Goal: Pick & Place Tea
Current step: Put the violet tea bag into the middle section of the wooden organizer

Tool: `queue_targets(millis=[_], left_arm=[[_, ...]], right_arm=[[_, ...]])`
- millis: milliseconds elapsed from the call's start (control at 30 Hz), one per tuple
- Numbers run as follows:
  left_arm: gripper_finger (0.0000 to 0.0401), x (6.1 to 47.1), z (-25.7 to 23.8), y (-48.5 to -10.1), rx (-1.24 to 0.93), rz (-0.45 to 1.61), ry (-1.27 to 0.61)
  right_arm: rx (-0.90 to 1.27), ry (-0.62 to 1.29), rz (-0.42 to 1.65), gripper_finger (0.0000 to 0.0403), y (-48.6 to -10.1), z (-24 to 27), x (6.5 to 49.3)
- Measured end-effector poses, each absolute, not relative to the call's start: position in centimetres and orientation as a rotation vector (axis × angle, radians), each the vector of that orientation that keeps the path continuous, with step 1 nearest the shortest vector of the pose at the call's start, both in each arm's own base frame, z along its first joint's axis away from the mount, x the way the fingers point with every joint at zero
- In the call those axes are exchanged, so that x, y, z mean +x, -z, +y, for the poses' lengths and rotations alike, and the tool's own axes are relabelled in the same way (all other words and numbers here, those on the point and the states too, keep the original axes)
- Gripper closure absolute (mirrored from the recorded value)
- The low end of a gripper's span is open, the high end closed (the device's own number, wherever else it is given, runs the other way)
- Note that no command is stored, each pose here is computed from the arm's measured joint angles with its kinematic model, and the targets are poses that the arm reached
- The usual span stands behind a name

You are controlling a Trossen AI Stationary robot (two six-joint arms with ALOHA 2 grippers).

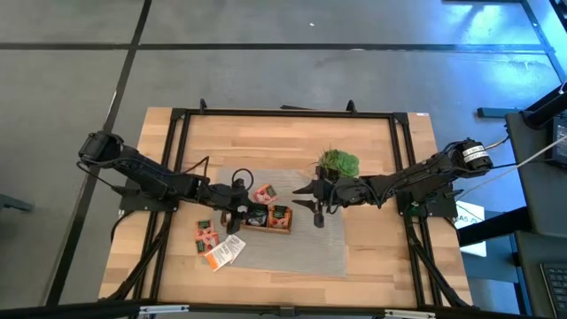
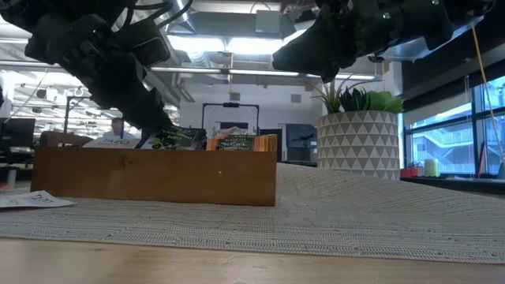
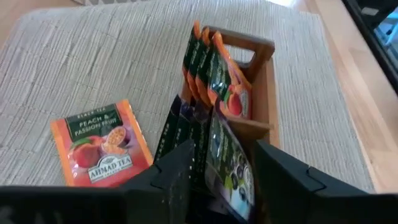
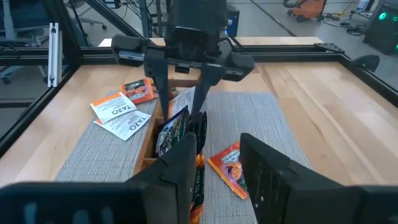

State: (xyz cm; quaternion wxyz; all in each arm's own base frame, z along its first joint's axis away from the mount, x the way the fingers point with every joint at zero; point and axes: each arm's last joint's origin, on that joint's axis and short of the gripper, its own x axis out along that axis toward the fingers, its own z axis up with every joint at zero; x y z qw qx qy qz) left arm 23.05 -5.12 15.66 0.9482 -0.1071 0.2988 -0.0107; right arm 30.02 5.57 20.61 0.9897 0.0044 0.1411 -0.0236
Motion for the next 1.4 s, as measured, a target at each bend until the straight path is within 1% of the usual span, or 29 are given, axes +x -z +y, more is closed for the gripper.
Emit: queue_targets(millis=[700,1000,1400], left_arm=[[0.0396,22.9,-5.2,-15.7,-0.241,0.626,0.064],[0.0399,22.6,-5.1,-16.7,-0.251,0.590,0.064],[0.0398,22.5,-5.1,-16.6,-0.227,0.594,0.045]], right_arm=[[0.005,0.048,0.296,0.0276,-20.5,5.6,30.0],[0.004,0.048,0.300,0.0276,-20.5,5.6,30.0],[0.005,0.049,0.301,0.0276,-20.4,5.5,30.0]])
